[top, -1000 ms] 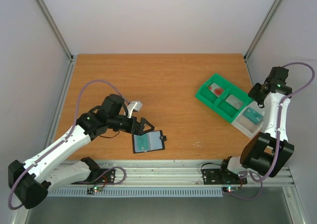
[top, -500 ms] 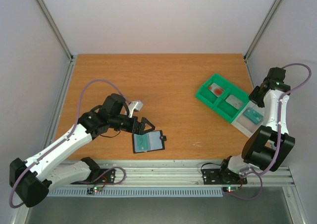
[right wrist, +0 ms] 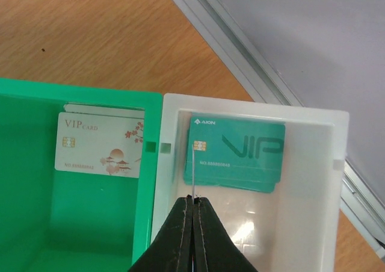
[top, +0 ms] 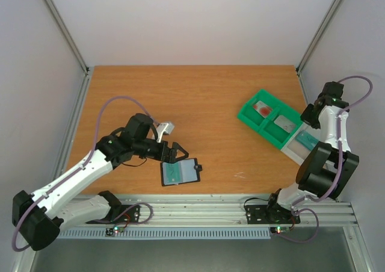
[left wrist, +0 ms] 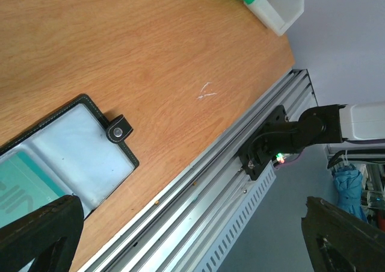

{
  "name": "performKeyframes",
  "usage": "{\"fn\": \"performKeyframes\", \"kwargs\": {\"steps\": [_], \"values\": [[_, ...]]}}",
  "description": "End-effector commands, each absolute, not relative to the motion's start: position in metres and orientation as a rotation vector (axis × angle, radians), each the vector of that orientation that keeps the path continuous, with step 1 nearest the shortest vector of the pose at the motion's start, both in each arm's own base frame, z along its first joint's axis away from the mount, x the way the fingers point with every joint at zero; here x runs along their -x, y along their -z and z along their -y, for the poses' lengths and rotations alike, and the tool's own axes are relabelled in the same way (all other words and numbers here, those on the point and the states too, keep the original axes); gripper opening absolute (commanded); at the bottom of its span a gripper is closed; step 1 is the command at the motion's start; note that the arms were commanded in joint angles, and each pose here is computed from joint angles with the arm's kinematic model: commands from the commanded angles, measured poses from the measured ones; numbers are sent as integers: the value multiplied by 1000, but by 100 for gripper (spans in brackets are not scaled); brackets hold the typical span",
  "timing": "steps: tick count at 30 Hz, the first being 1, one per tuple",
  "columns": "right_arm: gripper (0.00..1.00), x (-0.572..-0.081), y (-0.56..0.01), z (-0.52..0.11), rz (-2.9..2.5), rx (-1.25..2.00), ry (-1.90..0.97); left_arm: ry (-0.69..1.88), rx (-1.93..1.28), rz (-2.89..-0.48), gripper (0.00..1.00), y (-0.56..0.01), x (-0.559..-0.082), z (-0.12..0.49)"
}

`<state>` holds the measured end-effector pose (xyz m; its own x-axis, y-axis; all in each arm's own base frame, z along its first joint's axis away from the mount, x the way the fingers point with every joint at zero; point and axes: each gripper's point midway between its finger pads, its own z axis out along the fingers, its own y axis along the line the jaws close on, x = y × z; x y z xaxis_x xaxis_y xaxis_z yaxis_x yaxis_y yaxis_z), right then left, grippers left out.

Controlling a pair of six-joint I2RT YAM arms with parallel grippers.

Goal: Take the credit cards out of the card holder

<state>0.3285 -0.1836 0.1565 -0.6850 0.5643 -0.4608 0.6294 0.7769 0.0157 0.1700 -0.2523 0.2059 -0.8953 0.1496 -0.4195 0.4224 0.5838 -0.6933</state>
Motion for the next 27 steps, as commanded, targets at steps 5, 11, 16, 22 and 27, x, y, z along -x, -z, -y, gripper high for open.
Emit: {"fn": "performKeyframes", "kwargs": {"steps": [5, 11, 16, 22, 27], "values": [[1, -344, -135, 184, -2539, -831, 137, 1252, -509, -2451, 99, -217, -180, 265], [1, -348, -115, 185, -2565, -809, 139, 1260, -502, -2449, 99, -221, -181, 266], [2, -354, -106, 188, -2561, -790, 140, 1272, -493, -2441, 99, -223, -183, 268], [3, -353, -98, 196, -2568, -798, 197, 1298, -485, -2446, 99, -223, -184, 272], [9, -346, -97, 206, -2590, -830, 287, 1296, -494, -2449, 99, -221, -183, 272]]}}
